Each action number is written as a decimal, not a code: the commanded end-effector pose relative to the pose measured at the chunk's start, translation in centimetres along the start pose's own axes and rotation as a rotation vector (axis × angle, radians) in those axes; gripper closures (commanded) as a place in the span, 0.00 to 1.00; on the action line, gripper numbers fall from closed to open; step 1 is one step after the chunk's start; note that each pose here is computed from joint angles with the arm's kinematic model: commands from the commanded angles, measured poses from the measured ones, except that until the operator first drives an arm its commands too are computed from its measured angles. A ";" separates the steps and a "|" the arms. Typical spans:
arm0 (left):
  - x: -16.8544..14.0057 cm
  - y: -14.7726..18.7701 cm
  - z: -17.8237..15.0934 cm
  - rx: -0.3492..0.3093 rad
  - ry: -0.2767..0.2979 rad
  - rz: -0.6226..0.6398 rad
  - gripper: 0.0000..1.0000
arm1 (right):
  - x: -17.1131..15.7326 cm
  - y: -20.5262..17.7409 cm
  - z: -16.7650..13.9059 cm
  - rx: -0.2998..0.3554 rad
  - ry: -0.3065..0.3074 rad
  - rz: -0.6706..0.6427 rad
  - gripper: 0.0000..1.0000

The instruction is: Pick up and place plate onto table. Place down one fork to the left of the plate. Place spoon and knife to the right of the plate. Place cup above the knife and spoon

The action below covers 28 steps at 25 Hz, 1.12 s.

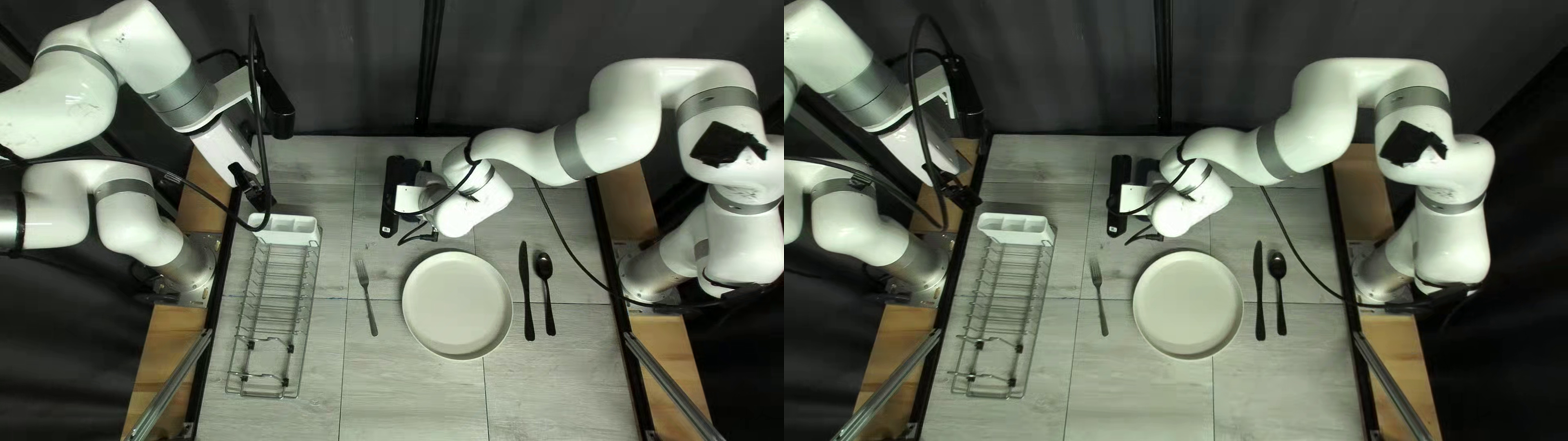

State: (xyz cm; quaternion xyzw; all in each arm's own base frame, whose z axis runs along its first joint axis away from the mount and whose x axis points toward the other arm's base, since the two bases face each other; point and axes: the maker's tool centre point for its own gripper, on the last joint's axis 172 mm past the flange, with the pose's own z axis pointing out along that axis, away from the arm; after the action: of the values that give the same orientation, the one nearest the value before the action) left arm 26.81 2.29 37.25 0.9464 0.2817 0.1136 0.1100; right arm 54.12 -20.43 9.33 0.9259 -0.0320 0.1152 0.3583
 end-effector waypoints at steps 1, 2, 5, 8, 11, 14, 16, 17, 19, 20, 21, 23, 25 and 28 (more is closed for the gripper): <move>0.0 0.0 0.0 0.000 0.000 0.000 0.00 | -0.2 3.1 -4.5 -0.004 -0.022 0.026 1.00; 0.0 0.0 0.0 0.000 0.000 0.000 0.00 | -0.3 3.5 -5.5 0.006 -0.031 0.022 1.00; 0.0 0.0 0.0 0.000 0.000 0.000 0.00 | -1.4 5.0 -9.8 0.060 -0.072 0.003 1.00; 0.0 0.0 0.0 0.000 0.000 0.000 0.00 | -4.0 6.0 -13.3 0.140 -0.127 -0.040 1.00; 0.0 0.0 0.0 0.000 0.000 0.000 0.00 | -7.3 6.0 -16.0 0.226 -0.212 -0.112 1.00; 0.0 0.0 0.0 0.000 0.000 0.000 0.00 | -9.1 5.1 -18.5 0.323 -0.268 -0.211 1.00; 0.0 0.0 0.0 0.000 0.000 0.000 0.00 | -9.9 4.8 -18.6 0.384 -0.276 -0.265 1.00; 0.0 0.0 0.0 0.000 0.000 0.000 0.00 | -10.1 4.7 -18.3 0.403 -0.276 -0.281 1.00; 0.0 0.0 0.0 0.000 0.000 0.000 0.00 | -11.2 4.7 -17.0 0.465 -0.271 -0.326 1.00; 0.0 0.0 0.0 0.000 0.000 0.000 0.00 | -11.5 4.7 -16.6 0.481 -0.271 -0.337 1.00; 0.0 0.0 0.0 0.000 0.000 0.000 0.00 | -12.4 4.7 -15.9 0.516 -0.266 -0.354 1.00; 0.0 0.0 0.0 0.000 0.000 0.000 0.00 | -13.6 4.6 -15.1 0.575 -0.251 -0.377 1.00; 0.0 0.0 0.0 0.000 0.000 0.000 0.00 | -14.6 4.4 -14.4 0.631 -0.236 -0.394 1.00; 0.0 0.0 0.0 0.000 0.000 0.000 0.00 | -15.7 3.7 -13.1 0.717 -0.216 -0.432 1.00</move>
State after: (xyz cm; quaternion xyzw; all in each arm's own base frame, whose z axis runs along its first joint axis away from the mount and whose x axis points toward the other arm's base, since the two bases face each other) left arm 26.81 2.29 37.25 0.9464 0.2817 0.1136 0.1100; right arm 36.80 -14.10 19.05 0.9840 0.1545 -0.0628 0.0625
